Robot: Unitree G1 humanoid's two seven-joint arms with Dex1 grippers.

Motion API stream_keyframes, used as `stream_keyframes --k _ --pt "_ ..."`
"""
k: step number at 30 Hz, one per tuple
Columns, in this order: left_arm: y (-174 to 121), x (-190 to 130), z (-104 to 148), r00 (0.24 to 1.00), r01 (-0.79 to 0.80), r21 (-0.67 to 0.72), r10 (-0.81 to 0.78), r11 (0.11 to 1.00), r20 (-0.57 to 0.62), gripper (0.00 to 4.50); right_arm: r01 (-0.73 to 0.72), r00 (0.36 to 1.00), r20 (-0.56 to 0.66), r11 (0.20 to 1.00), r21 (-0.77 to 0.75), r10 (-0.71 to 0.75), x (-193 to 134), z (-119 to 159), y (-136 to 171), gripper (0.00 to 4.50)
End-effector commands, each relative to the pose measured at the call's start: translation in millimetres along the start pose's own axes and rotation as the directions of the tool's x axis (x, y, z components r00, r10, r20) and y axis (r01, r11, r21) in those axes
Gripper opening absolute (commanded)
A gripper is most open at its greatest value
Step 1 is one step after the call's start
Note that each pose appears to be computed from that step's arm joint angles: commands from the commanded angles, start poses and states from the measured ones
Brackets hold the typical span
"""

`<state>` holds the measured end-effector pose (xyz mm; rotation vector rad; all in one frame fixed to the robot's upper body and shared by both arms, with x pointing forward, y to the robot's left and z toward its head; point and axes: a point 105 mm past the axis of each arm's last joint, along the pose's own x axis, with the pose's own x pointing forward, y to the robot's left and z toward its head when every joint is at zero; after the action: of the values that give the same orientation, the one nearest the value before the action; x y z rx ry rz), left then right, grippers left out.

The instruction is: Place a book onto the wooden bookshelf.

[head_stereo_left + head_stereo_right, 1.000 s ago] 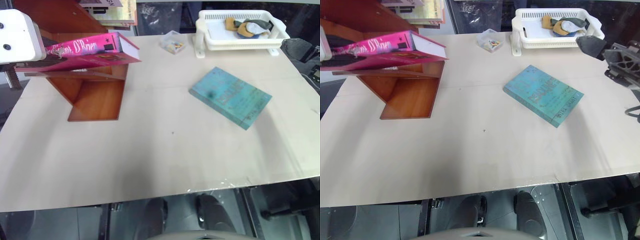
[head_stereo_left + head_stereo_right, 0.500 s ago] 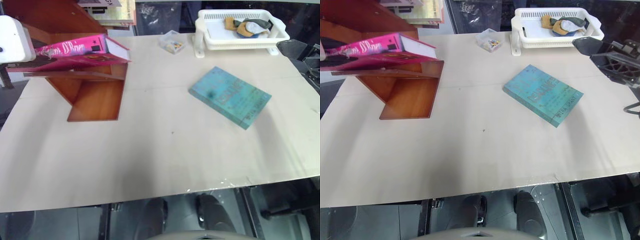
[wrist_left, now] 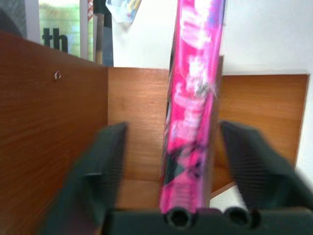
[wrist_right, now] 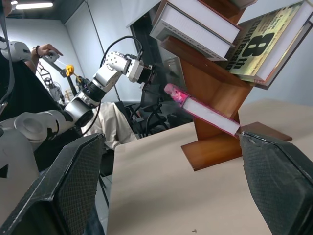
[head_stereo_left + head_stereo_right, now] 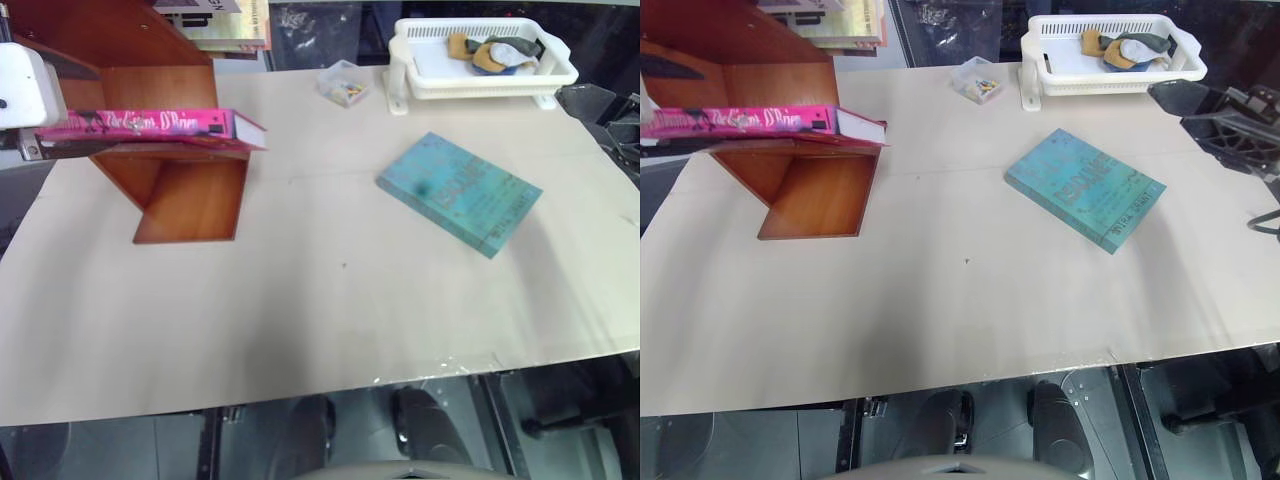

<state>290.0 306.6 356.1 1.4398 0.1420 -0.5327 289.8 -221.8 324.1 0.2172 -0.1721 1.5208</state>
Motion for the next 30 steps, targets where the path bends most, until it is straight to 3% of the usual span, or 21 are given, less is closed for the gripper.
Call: stream_keyframes --k 1,9,16,21,25,30 --pt "11 -12 -2 0.999 -0.041 0.026 0.042 0.999 -0.025 4.45 -0.046 0.999 0.023 0.997 -0.063 0.047 -5 14 12 4.50" --pt "11 -31 1 0.999 -0.043 -0.040 0.042 0.998 -0.021 4.45 -0.021 0.999 0.025 0.997 -0.069 0.023 -10 16 13 4.50" --pt "-9 -61 24 0.994 -0.003 -0.274 0.034 0.962 0.108 4.45 0.028 1.000 0.004 0.998 -0.055 -0.027 -20 17 14 4.50" --pt "-29 -59 48 0.975 0.045 -0.357 0.037 0.933 0.219 4.45 0.054 0.998 -0.008 0.997 -0.062 -0.055 -24 15 12 4.50" --pt "-56 -51 74 0.938 0.126 -0.509 0.065 0.852 0.342 4.45 0.113 0.993 -0.032 0.992 -0.054 -0.115 -36 14 14 4.50" --pt "-83 -41 81 0.907 0.141 -0.696 0.191 0.704 0.376 4.45 0.241 0.964 -0.108 0.970 -0.026 -0.242 -62 -3 12 4.50"
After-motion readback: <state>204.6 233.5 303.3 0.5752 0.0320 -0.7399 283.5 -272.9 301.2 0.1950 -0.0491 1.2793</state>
